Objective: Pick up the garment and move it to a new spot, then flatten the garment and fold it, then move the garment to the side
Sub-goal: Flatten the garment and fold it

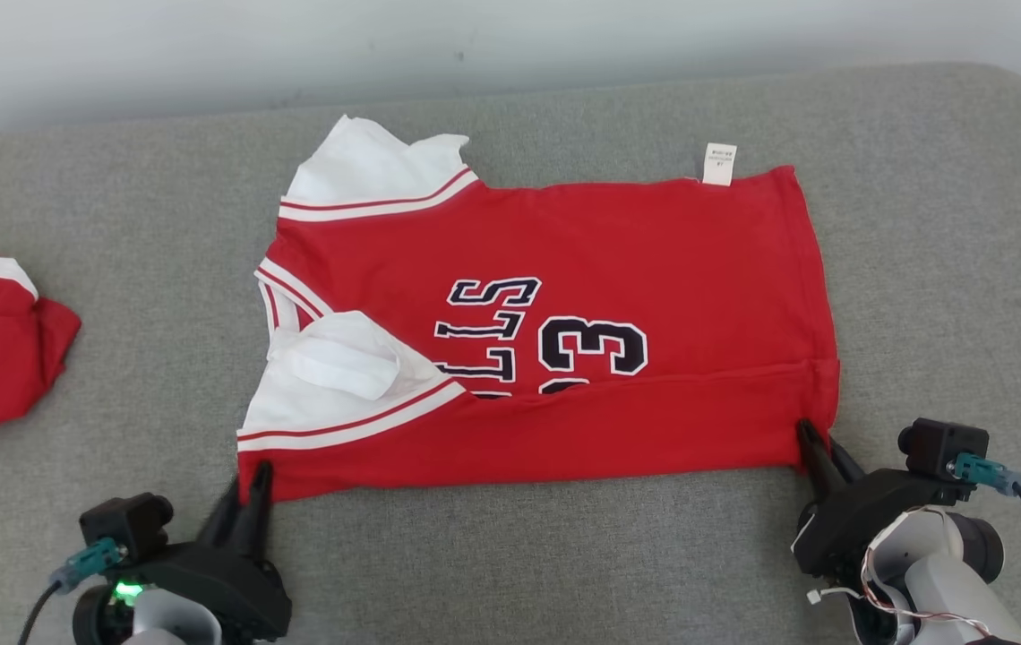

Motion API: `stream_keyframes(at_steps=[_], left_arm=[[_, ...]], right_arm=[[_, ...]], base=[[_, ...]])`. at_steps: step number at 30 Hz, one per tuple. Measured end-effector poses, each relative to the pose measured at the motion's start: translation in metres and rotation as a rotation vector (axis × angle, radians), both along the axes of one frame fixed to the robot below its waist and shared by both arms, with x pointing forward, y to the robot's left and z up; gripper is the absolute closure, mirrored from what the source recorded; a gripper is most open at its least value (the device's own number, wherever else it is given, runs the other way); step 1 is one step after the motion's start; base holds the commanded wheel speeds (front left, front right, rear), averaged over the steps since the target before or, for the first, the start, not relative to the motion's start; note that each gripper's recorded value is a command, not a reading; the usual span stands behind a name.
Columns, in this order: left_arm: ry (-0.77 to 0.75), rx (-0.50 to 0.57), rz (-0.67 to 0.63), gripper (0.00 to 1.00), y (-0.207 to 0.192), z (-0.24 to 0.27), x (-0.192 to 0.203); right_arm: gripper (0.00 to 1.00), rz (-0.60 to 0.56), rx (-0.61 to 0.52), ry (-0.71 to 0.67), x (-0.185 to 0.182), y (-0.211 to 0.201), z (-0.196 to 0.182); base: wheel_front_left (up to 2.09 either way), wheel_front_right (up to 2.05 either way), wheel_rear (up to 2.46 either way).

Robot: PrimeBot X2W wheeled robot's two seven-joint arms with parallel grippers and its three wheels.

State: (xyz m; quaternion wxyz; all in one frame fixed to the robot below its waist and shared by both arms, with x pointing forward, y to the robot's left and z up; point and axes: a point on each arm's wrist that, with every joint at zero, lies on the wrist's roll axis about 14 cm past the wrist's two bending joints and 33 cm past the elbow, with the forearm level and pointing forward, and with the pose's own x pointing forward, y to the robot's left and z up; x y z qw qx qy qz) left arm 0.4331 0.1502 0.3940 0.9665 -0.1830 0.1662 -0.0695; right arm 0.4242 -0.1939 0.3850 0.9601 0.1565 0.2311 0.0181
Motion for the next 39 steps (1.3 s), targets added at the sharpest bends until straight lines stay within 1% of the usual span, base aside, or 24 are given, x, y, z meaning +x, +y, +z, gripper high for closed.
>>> stream_keyframes(at_steps=[6,12,17,23,29,30,31,32,35,39], left_arm=[[-0.033,-0.022,0.022,1.0,0.003,0.012,-0.005],[-0.072,-0.026,0.062,1.0,0.016,0.025,-0.027],[-0.078,-0.033,0.102,1.0,0.022,0.027,-0.057],[-0.05,-0.036,0.143,1.0,0.026,0.021,-0.094],[-0.017,-0.049,0.142,1.0,0.017,0.018,-0.115],[-0.017,-0.049,0.143,0.71,0.016,0.018,-0.115],[-0.019,-0.044,0.144,0.08,0.015,0.019,-0.115],[-0.022,-0.04,0.144,0.0,0.015,0.02,-0.116],[-0.043,-0.034,0.144,0.0,0.015,0.025,-0.114],[-0.113,-0.014,0.163,0.0,0.022,0.043,-0.103]], right_arm=[[1.0,0.002,0.016,-0.04,-0.003,0.003,0.01],[1.0,0.036,0.034,-0.069,-0.016,0.013,0.021],[1.0,0.062,0.042,-0.073,-0.033,0.015,0.025],[1.0,0.077,0.049,-0.04,-0.063,0.012,0.018],[1.0,0.065,0.07,0.004,-0.087,0.009,0.012],[0.84,0.06,0.071,0.003,-0.089,0.008,0.012],[0.02,0.055,0.07,0.0,-0.09,0.008,0.013],[0.0,0.049,0.071,-0.003,-0.091,0.008,0.014],[0.0,0.032,0.06,-0.036,-0.092,0.005,0.022],[0.0,0.013,0.017,-0.135,-0.084,-0.002,0.045]], base=[[0.0,0.0,0.0],[0.0,0.0,0.0],[0.0,0.0,0.0],[0.0,0.0,0.0],[0.0,0.0,0.0],[0.0,0.0,0.0],[0.0,0.0,0.0],[0.0,0.0,0.0],[0.0,0.0,0.0],[0.0,0.0,0.0]])
